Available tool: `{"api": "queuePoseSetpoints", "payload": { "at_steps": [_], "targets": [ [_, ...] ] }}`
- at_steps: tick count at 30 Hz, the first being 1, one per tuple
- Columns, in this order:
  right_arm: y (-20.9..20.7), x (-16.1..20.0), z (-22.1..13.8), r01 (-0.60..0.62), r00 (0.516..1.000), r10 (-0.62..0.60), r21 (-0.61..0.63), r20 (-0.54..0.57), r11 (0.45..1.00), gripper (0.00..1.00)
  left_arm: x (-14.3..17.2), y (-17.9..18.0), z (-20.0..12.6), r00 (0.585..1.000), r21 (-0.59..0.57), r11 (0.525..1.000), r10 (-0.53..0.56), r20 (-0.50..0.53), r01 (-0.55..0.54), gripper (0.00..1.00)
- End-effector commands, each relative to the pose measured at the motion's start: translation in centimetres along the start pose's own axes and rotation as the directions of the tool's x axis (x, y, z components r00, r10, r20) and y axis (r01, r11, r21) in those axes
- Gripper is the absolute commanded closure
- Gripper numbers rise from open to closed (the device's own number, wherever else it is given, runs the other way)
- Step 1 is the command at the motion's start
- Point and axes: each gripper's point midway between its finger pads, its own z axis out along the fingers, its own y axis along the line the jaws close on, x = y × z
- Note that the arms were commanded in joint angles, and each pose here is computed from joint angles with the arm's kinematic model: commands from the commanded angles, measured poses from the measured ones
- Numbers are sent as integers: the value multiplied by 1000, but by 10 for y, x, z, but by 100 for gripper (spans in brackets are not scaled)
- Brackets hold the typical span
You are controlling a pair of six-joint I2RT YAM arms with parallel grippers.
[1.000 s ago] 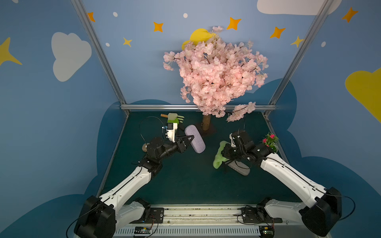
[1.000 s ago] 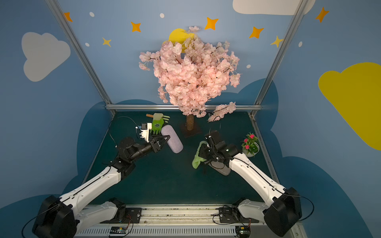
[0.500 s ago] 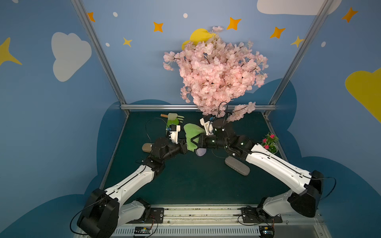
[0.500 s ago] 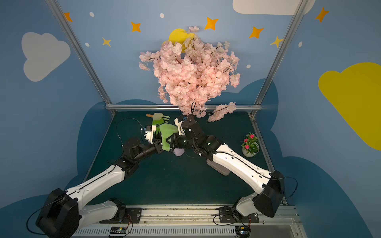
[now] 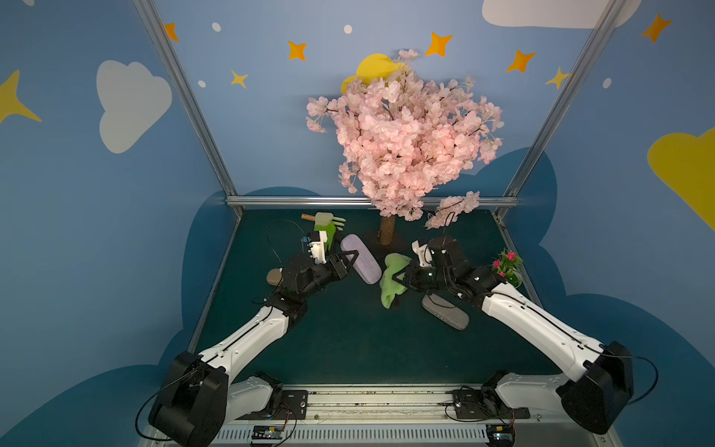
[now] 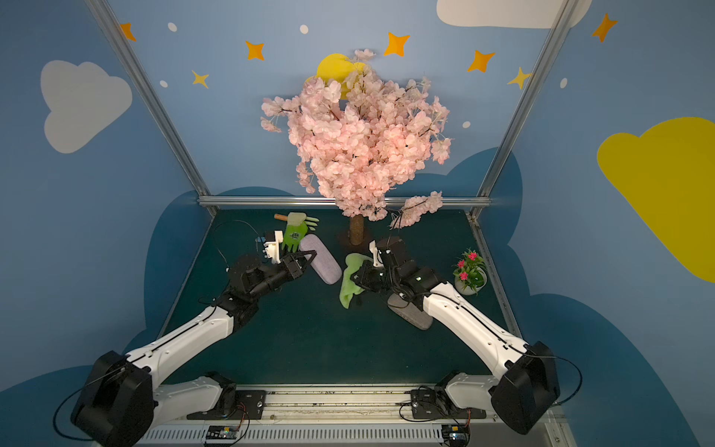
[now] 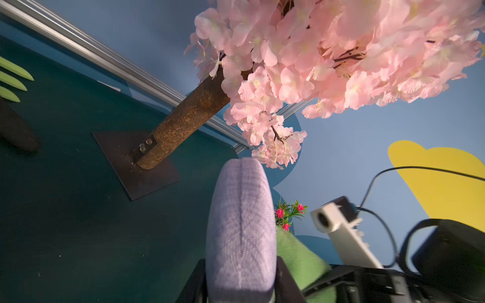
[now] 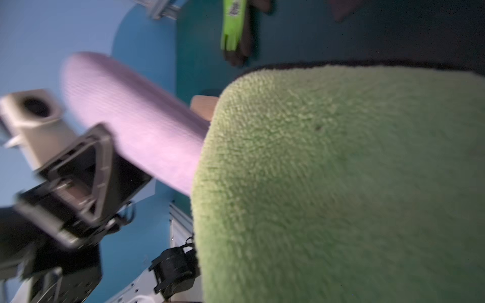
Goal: Wipe the eyeglass case
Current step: Wipe the dirt from the eyeglass case.
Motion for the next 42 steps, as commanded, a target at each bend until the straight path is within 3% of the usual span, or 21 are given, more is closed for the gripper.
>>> {"api": "queuePoseSetpoints", "payload": {
  "at_steps": [1, 3, 6, 11, 15, 18, 24, 27, 31, 36, 42],
  "targets": [
    [92, -14, -34, 265, 963, -254, -144, 92, 954, 100, -17, 1, 0, 996, -91, 992, -85, 21, 86, 97],
    [111, -11, -24, 282, 958, -271, -150, 92, 948, 100, -18, 3, 2, 992, -134, 983, -123, 1, 122, 97],
    [107, -2, 9, 168, 986, -163, -172, 40, 971, 100, -24, -8, 6, 984, -127, 976, -180, -11, 177, 97],
    [63, 8, 34, 98, 995, -97, -75, 22, 992, 100, -32, -32, 8, 936, -115, 942, -329, -128, 315, 97],
    [-3, 7, 14, 50, 997, -56, 110, 59, 993, 100, -37, -34, 6, 889, -124, 911, -411, -200, 393, 97],
    [-20, 6, -15, 131, 984, -154, 227, 88, 965, 100, -31, -21, 0, 869, -203, 897, -433, -240, 391, 97],
    [56, 12, -30, 398, 913, -405, 122, 39, 909, 100, -16, 3, 2, 859, -298, 884, -438, -266, 359, 97],
    [97, 15, -13, 417, 907, -418, 27, 51, 909, 100, -7, 4, 8, 851, -308, 882, -442, -284, 356, 97],
    [108, 14, 26, 352, 936, -351, -15, 35, 936, 100, 0, -2, 13, 844, -295, 886, -443, -302, 359, 97],
    [47, 5, 37, 198, 978, -203, 111, 42, 974, 100, -4, -5, 4, 841, -275, 886, -448, -303, 373, 97],
    [-32, 14, 16, 53, 997, -62, 198, 37, 979, 100, -8, 2, -4, 843, -262, 888, -447, -299, 378, 97]
  ]
}}
